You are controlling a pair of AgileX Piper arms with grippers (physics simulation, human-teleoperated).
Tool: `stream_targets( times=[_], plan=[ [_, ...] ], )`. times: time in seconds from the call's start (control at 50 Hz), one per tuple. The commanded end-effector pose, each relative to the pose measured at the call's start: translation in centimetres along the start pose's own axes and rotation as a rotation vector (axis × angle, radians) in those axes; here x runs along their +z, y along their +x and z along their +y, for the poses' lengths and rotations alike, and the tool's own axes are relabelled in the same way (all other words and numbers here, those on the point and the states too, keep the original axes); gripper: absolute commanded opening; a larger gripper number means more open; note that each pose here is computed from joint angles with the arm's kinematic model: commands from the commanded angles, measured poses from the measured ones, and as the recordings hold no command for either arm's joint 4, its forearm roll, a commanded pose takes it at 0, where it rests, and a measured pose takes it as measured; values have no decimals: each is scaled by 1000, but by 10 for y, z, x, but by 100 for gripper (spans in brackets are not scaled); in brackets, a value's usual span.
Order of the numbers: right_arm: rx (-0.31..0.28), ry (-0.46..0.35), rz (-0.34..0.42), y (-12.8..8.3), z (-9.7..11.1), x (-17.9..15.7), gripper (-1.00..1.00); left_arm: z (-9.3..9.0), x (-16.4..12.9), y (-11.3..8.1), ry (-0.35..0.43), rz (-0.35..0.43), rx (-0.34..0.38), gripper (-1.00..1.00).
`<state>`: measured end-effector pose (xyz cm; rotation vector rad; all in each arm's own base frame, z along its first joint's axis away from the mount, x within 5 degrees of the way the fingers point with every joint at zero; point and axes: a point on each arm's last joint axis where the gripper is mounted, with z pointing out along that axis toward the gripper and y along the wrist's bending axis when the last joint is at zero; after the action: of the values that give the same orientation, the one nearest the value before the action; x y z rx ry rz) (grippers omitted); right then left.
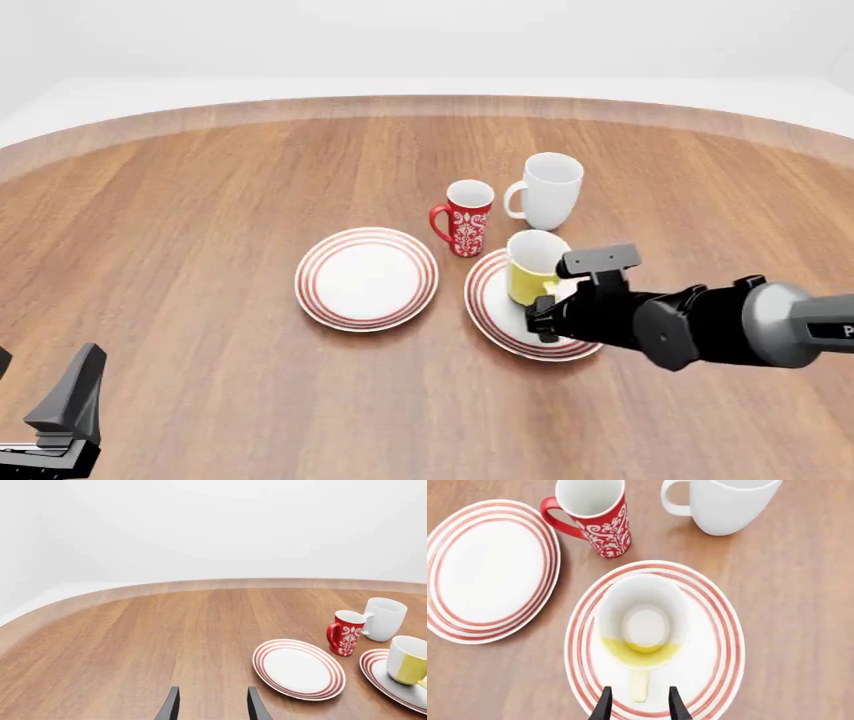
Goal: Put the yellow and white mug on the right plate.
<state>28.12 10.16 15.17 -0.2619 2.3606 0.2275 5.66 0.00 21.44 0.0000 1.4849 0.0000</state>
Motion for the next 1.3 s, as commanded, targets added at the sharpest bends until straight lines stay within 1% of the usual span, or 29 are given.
stream_targets(
  times=[0.02,0.1,0.12,0.26,0.38,0.56,0.7,0.98,1.3],
  plan=[
    [13,-14,3,2,6,4,100,0,0,0,0,0,0,100],
    [15,-18,2,1,7,0,100,0,0,0,0,0,0,100],
    [24,-19,3,2,8,-3,100,0,0,0,0,0,0,100],
    [27,-55,14,6,23,-9,100,0,0,0,0,0,0,100],
    [29,-65,15,8,26,-15,100,0,0,0,0,0,0,100],
    [31,-76,16,10,29,-26,100,0,0,0,0,0,0,100],
    [37,-66,9,12,24,-33,100,0,0,0,0,0,0,100],
    [40,-104,-5,8,36,-54,100,0,0,0,0,0,0,100],
    [47,-153,-56,-1,47,-86,100,0,0,0,0,0,0,100]
  ],
)
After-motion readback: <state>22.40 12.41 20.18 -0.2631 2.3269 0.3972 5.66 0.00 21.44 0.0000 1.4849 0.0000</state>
